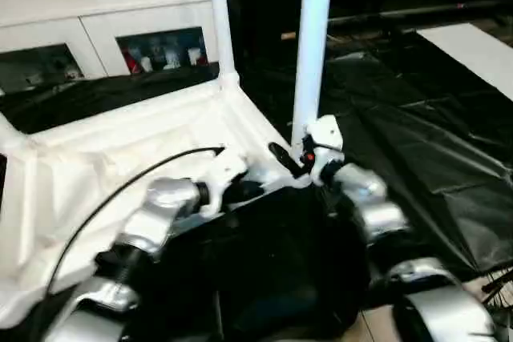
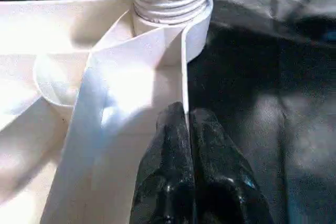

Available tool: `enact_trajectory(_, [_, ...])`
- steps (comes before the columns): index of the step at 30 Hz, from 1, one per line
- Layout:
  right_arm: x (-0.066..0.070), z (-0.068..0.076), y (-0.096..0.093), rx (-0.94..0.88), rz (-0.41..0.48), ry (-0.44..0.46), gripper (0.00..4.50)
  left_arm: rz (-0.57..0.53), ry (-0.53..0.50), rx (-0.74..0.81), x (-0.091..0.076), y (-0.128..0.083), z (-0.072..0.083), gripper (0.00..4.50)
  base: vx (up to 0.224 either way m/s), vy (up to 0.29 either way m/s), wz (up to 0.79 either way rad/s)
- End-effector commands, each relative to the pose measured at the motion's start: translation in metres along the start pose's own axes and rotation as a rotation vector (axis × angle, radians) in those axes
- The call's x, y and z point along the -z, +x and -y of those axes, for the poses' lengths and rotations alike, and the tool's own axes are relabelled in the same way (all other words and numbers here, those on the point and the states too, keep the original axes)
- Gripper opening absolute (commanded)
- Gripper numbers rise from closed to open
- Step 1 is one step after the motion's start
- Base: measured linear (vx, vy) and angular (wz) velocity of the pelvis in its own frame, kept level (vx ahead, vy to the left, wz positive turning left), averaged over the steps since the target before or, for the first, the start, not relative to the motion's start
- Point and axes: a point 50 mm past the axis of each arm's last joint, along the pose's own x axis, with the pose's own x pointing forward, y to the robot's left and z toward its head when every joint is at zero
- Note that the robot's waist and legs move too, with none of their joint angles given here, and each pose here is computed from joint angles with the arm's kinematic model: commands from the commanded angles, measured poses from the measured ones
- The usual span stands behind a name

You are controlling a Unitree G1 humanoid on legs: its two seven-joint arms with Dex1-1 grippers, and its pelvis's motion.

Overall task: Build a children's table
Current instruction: Rotate leg to tighten

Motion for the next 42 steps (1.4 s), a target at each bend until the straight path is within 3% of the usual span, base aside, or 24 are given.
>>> enact_trajectory(1, [0.004,-0.010,-0.014,-0.234,-0.015,-0.017,3.91,0.023,-0.003,0.100,0.004,-0.012,0.006,0.00,0.000,0.000,0.00])
enact_trajectory(6, [0.007,-0.015,-0.032,-0.424,-0.039,0.010,3.91,0.033,-0.016,0.207,0.002,-0.022,0.012,0.00,0.000,0.000,0.00])
enact_trajectory(11, [0.019,-0.023,-0.047,-0.561,-0.119,-0.011,3.91,0.017,-0.033,0.322,-0.002,-0.028,0.022,0.00,0.000,0.000,0.00])
enact_trajectory(23, [0.022,-0.022,-0.049,-0.576,-0.159,0.019,3.91,-0.008,-0.029,0.361,-0.004,-0.028,0.022,0.00,0.000,0.000,0.00])
enact_trajectory(34, [0.027,-0.023,-0.044,-0.588,-0.198,0.055,3.00,-0.020,-0.017,0.324,-0.004,-0.030,0.015,0.00,0.000,0.000,0.00])
enact_trajectory(42, [0.028,-0.023,-0.039,-0.581,-0.207,0.060,2.75,-0.028,-0.012,0.308,-0.003,-0.032,0.014,0.00,0.000,0.000,0.00])
